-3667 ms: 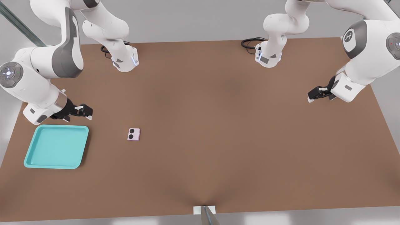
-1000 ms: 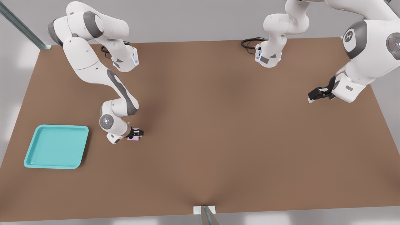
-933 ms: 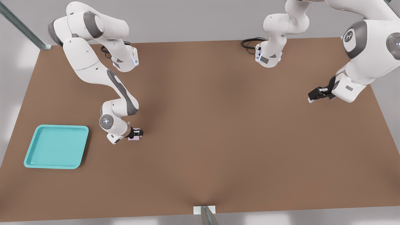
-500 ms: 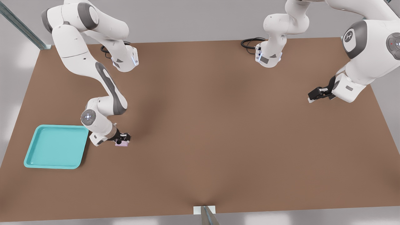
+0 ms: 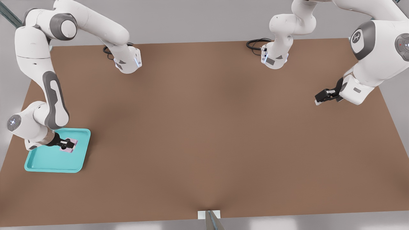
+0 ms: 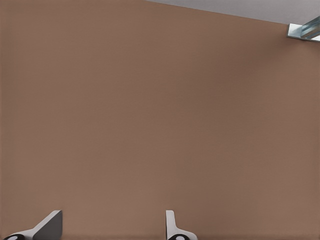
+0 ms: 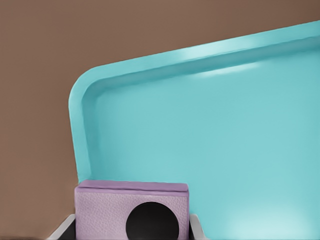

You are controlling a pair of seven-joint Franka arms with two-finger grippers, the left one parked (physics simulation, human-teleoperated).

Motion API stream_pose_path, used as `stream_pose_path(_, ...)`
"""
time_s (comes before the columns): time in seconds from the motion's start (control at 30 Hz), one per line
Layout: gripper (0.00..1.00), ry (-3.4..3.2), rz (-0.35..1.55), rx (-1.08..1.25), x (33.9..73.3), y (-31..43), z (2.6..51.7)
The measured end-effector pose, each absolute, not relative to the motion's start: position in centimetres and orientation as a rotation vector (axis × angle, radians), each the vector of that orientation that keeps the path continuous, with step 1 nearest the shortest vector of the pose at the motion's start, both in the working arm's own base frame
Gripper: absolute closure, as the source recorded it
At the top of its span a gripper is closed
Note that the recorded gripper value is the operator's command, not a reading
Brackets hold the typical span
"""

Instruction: Keep left arm still and place phone on the tray with right arm

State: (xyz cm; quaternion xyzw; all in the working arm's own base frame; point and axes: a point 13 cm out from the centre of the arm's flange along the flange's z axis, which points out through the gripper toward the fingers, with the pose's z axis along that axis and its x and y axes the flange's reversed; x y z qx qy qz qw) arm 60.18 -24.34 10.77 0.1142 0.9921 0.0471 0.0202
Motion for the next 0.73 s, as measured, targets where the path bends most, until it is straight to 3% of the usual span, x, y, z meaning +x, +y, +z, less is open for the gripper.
stream_pose_path(0.03,0.0,3.099,0.161,0.329,59.6,-24.5,9.7)
stream_pose_path(0.17,0.0,3.104,0.165,0.2,60.3,-24.9,9.9)
stream_pose_path(0.2,0.0,3.062,0.138,0.148,62.5,-25.0,13.2)
stream_pose_path(0.27,0.0,2.927,0.084,-0.01,69.4,-22.8,25.1)
stream_pose_path(0.37,0.0,2.818,0.046,-0.368,73.0,-9.0,38.8)
stream_pose_path(0.43,0.0,2.789,-0.053,-0.539,71.9,-0.7,44.8)
stream_pose_path(0.53,0.0,2.858,-0.195,-0.445,65.3,0.1,50.2)
stream_pose_path(0.73,0.0,2.996,-0.101,-0.336,60.2,0.8,48.7)
